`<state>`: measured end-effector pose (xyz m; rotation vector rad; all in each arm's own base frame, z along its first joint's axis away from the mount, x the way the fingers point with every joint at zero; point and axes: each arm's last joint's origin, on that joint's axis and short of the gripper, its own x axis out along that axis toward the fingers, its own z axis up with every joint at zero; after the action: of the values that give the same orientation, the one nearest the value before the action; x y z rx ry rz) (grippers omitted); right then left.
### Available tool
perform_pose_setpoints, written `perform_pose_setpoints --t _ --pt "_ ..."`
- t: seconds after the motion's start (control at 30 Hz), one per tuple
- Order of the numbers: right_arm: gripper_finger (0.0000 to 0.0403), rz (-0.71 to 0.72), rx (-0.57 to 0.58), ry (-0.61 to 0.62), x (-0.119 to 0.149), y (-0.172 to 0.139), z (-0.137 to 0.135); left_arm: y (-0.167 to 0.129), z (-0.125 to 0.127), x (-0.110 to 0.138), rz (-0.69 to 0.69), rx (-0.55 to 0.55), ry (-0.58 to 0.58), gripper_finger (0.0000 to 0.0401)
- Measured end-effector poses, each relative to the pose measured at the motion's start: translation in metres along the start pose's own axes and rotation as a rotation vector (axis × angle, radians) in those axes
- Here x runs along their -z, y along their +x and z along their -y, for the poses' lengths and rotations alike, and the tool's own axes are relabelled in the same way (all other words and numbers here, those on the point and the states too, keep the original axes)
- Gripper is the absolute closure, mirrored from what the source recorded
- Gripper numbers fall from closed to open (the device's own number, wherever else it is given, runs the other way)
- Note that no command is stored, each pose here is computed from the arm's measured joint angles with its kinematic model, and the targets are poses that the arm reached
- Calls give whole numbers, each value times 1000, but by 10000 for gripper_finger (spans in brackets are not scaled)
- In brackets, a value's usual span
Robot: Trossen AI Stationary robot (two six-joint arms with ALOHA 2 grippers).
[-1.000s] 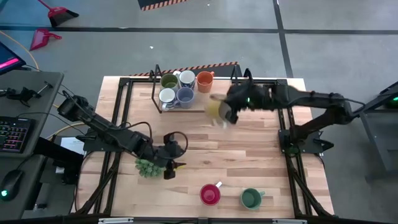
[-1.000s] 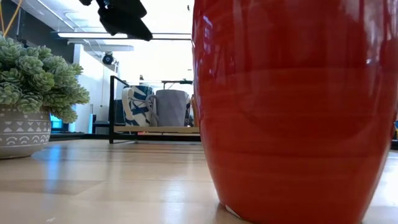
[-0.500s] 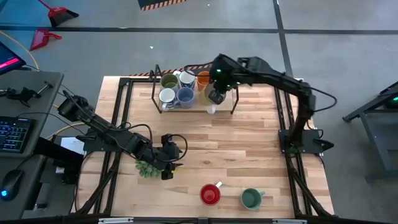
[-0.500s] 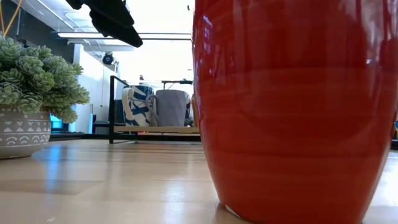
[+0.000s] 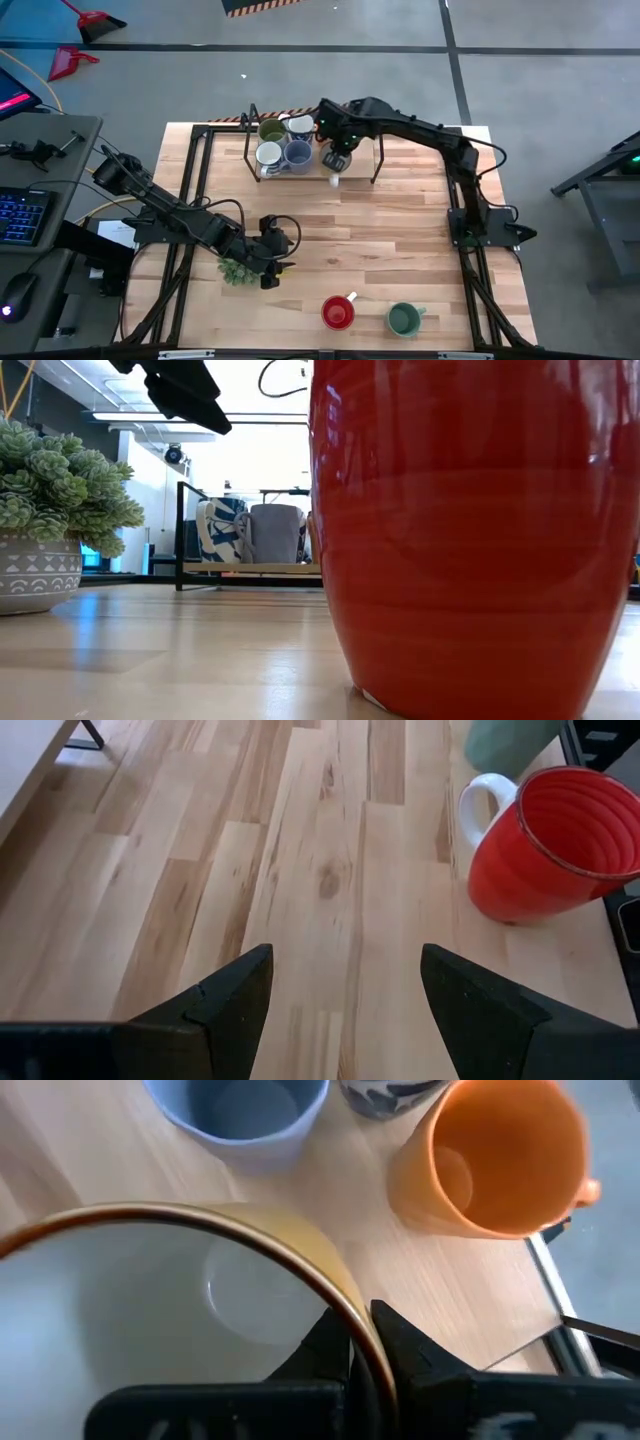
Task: Place coffee mugs
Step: Put the yellow mug on the shelf aligned with the otherorange mug
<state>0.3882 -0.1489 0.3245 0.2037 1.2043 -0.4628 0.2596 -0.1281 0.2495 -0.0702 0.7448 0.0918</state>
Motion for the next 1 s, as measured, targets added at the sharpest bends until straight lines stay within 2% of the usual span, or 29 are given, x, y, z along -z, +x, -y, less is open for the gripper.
perform_pose_setpoints --t 0.4,1.0 --pt "403 -48 20 28 -12 52 9 0 0 0 4 2 -4 158" --pt "403 -18 28 37 -16 58 11 0 0 -1 5 1 -4 158"
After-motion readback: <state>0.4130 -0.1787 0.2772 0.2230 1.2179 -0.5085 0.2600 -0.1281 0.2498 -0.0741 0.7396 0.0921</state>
